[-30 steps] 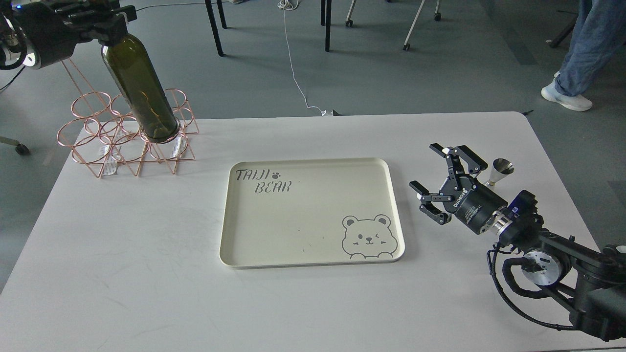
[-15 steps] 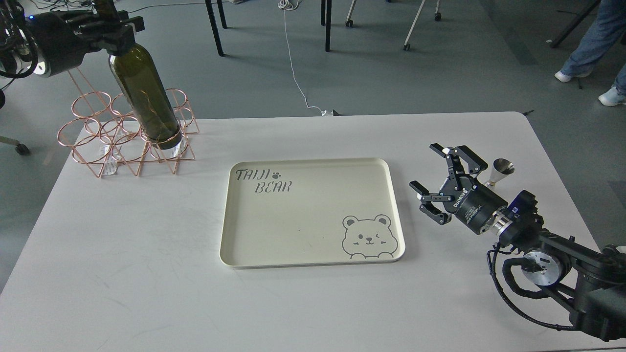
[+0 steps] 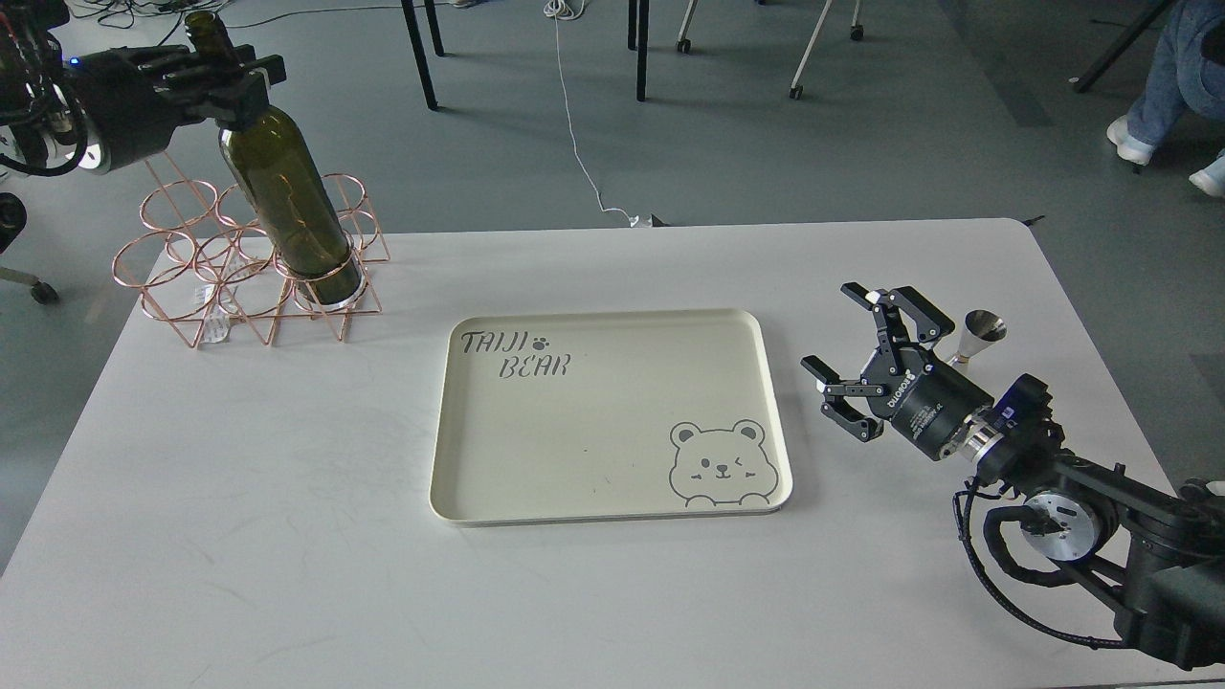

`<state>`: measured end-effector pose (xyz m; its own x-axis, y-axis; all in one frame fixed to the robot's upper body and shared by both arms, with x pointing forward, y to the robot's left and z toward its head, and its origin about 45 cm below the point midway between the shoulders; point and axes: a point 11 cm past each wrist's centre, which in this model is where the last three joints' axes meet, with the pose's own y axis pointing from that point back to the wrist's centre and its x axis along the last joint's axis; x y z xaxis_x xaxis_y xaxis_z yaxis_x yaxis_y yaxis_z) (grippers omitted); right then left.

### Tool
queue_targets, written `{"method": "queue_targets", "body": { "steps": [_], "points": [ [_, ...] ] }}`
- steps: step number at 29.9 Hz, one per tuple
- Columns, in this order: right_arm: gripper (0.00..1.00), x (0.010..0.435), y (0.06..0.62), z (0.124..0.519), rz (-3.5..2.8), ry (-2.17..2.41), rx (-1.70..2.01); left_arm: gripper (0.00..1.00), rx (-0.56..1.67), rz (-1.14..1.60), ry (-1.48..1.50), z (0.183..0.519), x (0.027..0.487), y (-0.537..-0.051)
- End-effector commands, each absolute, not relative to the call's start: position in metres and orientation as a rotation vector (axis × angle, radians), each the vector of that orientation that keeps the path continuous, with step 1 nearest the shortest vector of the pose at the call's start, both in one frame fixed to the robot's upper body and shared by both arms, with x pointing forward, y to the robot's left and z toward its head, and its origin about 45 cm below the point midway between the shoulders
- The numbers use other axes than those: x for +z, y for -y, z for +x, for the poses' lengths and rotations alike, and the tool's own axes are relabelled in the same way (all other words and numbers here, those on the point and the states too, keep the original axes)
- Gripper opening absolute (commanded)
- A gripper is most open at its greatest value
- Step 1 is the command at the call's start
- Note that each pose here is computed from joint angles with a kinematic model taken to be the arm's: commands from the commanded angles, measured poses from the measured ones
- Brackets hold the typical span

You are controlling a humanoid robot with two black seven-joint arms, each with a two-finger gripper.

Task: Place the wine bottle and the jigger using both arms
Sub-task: 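Lower the wine bottle into a slot of the copper rack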

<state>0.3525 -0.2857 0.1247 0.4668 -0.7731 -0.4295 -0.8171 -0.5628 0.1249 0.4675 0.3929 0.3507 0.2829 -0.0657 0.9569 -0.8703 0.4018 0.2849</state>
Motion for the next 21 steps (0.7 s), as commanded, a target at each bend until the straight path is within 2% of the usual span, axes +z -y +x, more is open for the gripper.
{"method": "queue_targets", "body": {
  "steps": [1,21],
  "points": [
    [0.98,0.125,0.286,0.353,-2.605,-1.417,0.684,0.29,0.698,1.031,1.158,0.469,0.348,-0.394],
    [0.98,0.124,0.285,0.352,-2.605,-1.416,0.687,0.3,0.676,1.029,1.121,0.471,0.326,-0.385]
  ]
}}
